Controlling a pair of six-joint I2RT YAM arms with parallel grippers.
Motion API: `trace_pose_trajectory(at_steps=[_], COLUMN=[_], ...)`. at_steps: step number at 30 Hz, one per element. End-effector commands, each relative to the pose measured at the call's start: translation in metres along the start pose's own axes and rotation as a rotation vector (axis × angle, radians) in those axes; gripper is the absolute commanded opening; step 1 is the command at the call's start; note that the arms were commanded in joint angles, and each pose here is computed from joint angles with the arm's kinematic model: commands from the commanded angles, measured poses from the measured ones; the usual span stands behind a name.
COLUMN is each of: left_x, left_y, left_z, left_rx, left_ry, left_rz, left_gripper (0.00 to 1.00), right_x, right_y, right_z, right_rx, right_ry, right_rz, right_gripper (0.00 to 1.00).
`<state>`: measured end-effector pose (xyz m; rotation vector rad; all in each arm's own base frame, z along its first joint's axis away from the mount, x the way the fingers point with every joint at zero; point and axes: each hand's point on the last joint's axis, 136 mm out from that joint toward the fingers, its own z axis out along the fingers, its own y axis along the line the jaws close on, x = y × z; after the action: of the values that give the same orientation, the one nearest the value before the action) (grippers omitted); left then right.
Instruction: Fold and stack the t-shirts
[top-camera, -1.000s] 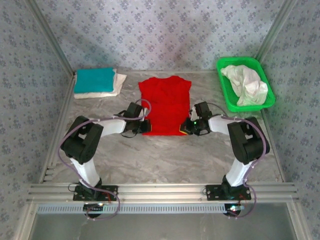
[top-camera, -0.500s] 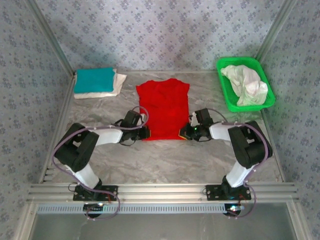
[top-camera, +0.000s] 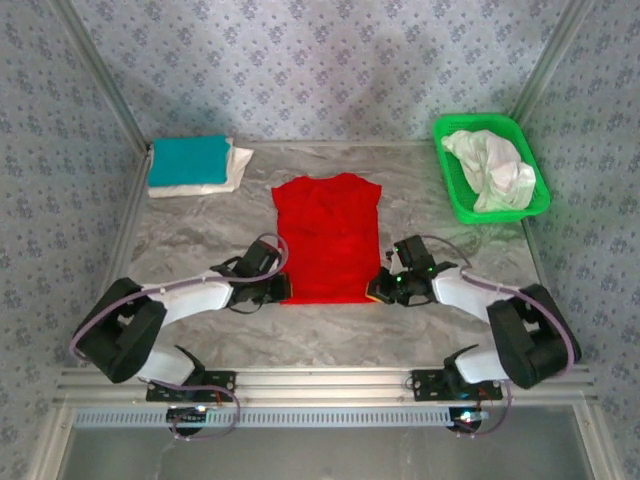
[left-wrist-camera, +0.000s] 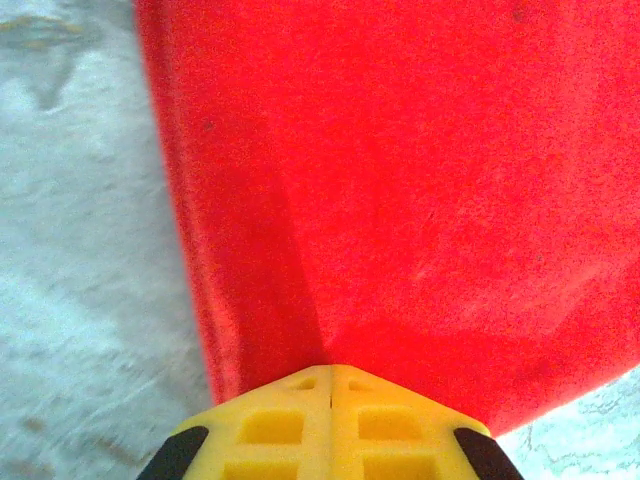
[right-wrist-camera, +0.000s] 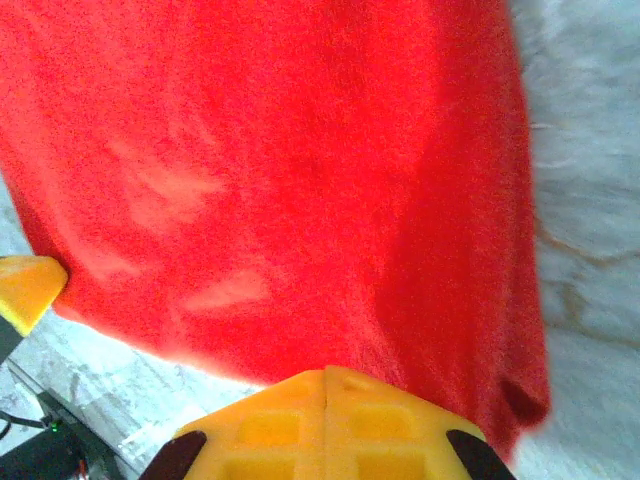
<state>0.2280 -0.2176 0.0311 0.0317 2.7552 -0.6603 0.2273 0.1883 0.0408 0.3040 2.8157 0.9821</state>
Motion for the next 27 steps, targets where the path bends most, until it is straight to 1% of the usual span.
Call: trace_pose_trajectory(at_steps=[1,2,4,7,8,9,10,11,15,18,27], left_x=[-0.013,-0.015,-0.015,-0.008,-0.005,-0.003,0.001,0.003,0.01,0.01,0.006], left_y=[-0.003,-0.003,-0.004,0.003,0.005,0.006,0.008,0.01,0.005,-0.001,-0.008], left_z=[-0.025,-0.03,-0.037,-0.038,-0.038,-0.039,-0.039,-0.038,-0.029,-0.022,-0.016], left_rx=[-0.018,-0.013,0.034,0.106,0.125,0.14,0.135,0.127,0.171,0.198,0.208], left_ry=[-0.014,-0.017,-0.015,-0.003,0.004,0.016,0.029,0.042,0.099,0.129,0.135], left_rz=[-0.01,-0.023,-0.078,-0.185,-0.209,-0.222,-0.223,-0.222,-0.239,-0.249,-0.243], left_gripper=[0.07,0.1,0.17,0.29,0.3,0.37,0.46,0.47,0.51,0.5,0.48], right_x=[-0.007,-0.008,-0.008,-0.007,-0.006,-0.005,-0.004,-0.003,0.0,0.002,0.007], right_y=[0.007,0.009,0.005,-0.009,-0.014,-0.018,-0.023,-0.026,-0.031,-0.028,-0.031], right_z=[-0.025,-0.029,-0.036,-0.04,-0.04,-0.04,-0.039,-0.039,-0.032,-0.026,-0.01], right_rx=[0.038,0.038,0.033,0.022,0.028,0.03,0.033,0.033,0.026,0.015,0.027], right_ry=[-0.021,-0.027,-0.036,-0.036,-0.031,-0.028,-0.023,-0.017,0.017,0.038,0.079], right_rz=[0.0,0.003,0.04,0.098,0.11,0.119,0.127,0.135,0.144,0.139,0.132], right_gripper=[0.1,0.13,0.22,0.3,0.31,0.32,0.35,0.36,0.38,0.38,0.38])
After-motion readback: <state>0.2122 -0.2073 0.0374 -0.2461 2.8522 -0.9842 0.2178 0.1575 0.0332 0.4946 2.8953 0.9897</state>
